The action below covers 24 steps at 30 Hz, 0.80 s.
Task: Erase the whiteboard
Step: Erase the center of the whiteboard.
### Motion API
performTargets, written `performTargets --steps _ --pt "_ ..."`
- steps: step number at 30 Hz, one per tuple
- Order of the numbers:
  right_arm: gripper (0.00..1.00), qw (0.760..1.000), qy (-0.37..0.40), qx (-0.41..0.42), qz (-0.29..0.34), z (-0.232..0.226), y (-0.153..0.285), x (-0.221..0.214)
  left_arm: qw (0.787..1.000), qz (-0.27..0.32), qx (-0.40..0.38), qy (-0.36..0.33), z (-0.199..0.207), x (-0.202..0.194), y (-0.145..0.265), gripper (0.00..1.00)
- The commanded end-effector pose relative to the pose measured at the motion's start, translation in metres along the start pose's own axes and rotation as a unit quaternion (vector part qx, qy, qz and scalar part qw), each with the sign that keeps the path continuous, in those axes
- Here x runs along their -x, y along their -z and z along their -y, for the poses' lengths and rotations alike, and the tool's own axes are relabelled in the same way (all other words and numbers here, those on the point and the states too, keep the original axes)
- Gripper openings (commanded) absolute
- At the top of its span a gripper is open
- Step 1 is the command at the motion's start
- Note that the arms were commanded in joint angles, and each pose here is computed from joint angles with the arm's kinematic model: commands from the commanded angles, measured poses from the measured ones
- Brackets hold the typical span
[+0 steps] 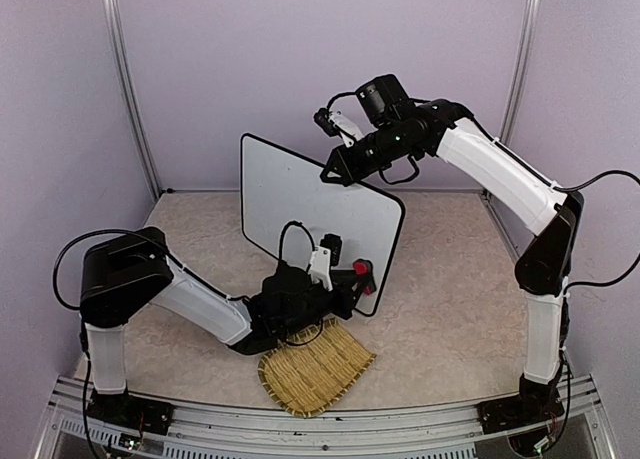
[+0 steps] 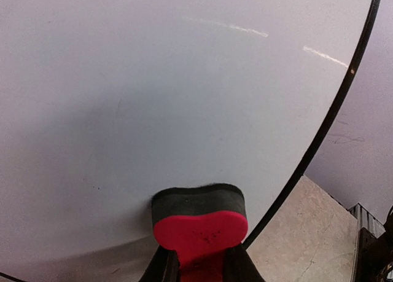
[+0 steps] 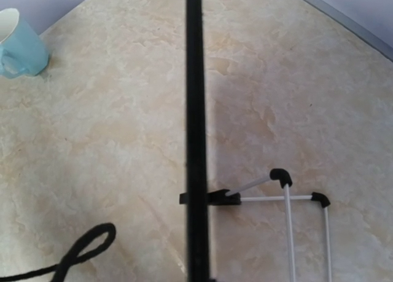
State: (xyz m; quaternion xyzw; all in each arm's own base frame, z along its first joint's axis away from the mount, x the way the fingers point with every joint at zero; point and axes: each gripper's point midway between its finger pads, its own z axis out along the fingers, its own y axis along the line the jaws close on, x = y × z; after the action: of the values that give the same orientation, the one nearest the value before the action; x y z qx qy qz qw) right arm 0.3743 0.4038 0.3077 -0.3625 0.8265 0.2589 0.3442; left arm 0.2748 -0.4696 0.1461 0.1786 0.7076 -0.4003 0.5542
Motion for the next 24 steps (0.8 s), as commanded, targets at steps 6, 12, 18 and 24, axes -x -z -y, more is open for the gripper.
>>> performTargets --steps 6,12,18,24 --pt "0.00 0.992 -0.035 0.023 -0.118 -0.012 -0.044 -0.068 0.987 -0.001 0.161 -0.009 -0.087 0.004 0.013 0.20" --pt "0.00 0.992 -0.036 0.024 -0.116 -0.012 -0.043 -0.066 0.978 -0.026 0.209 -0.004 -0.134 -0.005 0.022 0.20" --pt "0.00 0.992 -0.035 0.022 -0.117 -0.012 -0.044 -0.067 0.982 -0.030 0.187 0.005 -0.132 -0.005 0.015 0.20" --pt "0.00 0.992 -0.036 0.022 -0.117 -0.011 -0.044 -0.067 0.996 -0.022 0.090 0.007 -0.085 -0.007 0.000 0.20"
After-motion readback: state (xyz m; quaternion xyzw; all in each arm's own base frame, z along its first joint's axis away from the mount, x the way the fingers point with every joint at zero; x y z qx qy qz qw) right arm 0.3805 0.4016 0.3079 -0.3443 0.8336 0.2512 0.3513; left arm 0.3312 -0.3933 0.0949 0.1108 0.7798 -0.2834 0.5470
